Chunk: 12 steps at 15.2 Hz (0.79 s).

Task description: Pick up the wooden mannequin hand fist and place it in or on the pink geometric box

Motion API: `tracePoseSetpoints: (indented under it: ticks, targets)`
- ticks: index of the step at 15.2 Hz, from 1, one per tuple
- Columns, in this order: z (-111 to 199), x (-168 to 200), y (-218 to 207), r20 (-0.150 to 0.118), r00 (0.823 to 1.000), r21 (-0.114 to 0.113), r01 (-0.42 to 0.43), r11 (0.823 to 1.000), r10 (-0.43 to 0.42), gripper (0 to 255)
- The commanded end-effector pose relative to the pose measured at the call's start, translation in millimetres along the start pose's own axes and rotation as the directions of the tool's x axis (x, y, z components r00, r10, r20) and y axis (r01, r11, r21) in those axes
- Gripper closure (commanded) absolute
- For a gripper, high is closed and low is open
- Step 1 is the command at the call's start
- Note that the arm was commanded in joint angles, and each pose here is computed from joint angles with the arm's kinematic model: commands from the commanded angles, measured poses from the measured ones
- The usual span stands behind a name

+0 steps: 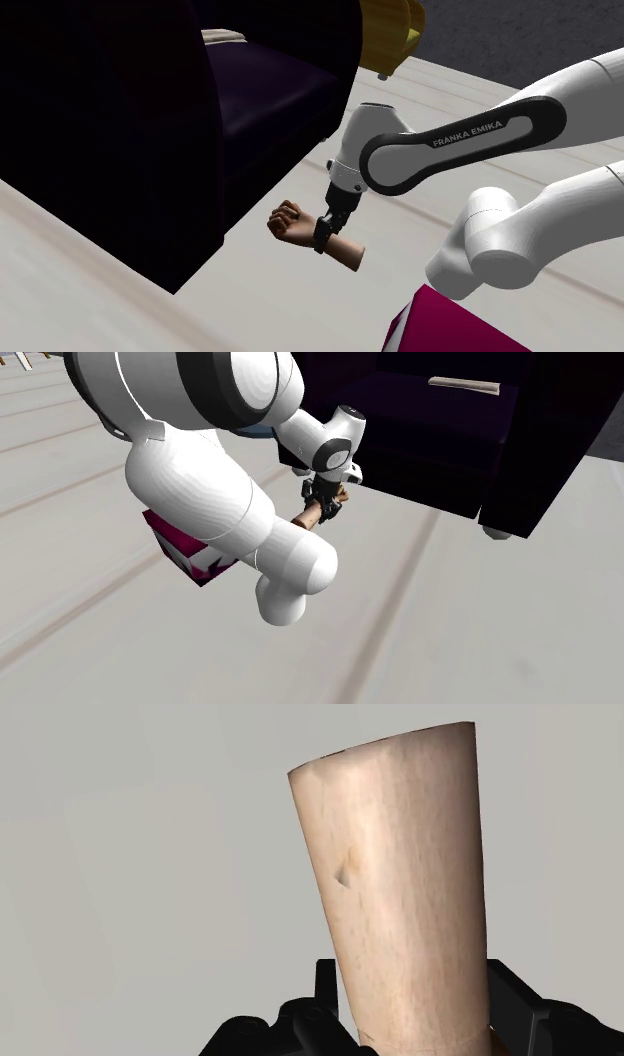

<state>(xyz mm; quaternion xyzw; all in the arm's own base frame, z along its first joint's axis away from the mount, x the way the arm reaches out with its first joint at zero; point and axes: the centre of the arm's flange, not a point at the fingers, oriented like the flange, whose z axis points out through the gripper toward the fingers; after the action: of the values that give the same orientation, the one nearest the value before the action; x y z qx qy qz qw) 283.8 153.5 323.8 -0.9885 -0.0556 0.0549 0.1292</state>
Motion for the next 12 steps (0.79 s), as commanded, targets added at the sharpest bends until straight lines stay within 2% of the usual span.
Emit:
tracePoseSetpoints:
  ticks: [1, 12]
  targets:
    - [-7.5, -0.8, -1.9, 0.0, 1.0, 0.0, 0.0, 1.0, 0.0, 255]
    - [-63.3, -6.3, -17.1, 0.0, 1.0, 0.0, 0.0, 1.0, 0.0, 255]
